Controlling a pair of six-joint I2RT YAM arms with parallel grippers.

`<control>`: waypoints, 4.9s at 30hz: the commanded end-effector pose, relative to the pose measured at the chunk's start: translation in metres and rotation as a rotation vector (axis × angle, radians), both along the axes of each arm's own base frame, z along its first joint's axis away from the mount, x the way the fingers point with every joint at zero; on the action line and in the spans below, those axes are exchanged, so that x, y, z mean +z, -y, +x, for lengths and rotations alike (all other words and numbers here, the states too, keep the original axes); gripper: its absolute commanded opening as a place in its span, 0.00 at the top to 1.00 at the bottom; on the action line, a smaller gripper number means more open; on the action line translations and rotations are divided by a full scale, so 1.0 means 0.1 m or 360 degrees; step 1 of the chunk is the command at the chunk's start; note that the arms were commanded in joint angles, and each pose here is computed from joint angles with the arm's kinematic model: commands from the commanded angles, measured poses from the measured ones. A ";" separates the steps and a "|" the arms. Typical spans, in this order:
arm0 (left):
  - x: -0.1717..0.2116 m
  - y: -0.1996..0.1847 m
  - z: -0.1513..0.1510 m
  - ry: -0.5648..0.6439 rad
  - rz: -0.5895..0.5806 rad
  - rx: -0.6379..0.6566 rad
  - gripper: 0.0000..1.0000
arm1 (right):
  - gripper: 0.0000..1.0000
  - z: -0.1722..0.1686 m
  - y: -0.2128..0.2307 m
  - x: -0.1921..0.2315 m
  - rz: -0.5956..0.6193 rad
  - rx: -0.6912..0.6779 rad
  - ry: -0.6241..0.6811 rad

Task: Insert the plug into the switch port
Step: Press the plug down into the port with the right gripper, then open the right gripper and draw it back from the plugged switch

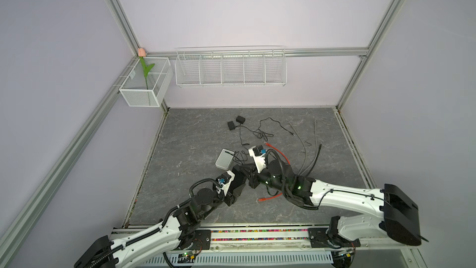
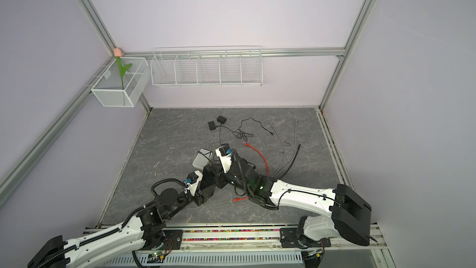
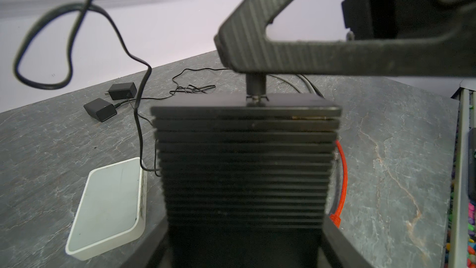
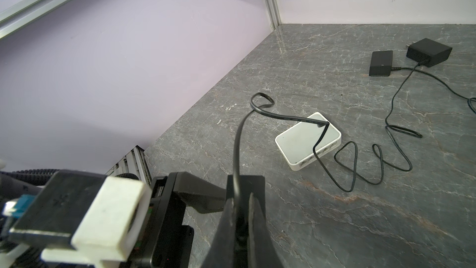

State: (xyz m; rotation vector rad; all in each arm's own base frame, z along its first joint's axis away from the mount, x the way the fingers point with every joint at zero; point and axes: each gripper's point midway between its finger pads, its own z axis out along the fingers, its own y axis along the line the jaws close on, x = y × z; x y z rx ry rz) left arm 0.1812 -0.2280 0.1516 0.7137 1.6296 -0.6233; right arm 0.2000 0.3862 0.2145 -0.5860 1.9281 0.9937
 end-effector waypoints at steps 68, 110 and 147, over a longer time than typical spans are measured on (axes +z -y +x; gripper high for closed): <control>2.03 -0.24 -0.59 0.0841 -0.0971 -0.0316 1.00 | 0.93 -0.88 0.43 -1.88 -0.0876 0.0362 -0.0443; 1.79 -0.33 -0.57 0.0931 -0.0981 -0.0243 1.00 | 0.93 -1.13 0.47 -2.32 -0.1027 0.0237 -0.0497; 1.11 0.10 -0.03 0.0201 -0.0327 -0.0087 1.00 | 0.26 -0.36 1.06 -0.29 -0.0773 0.0122 -0.0013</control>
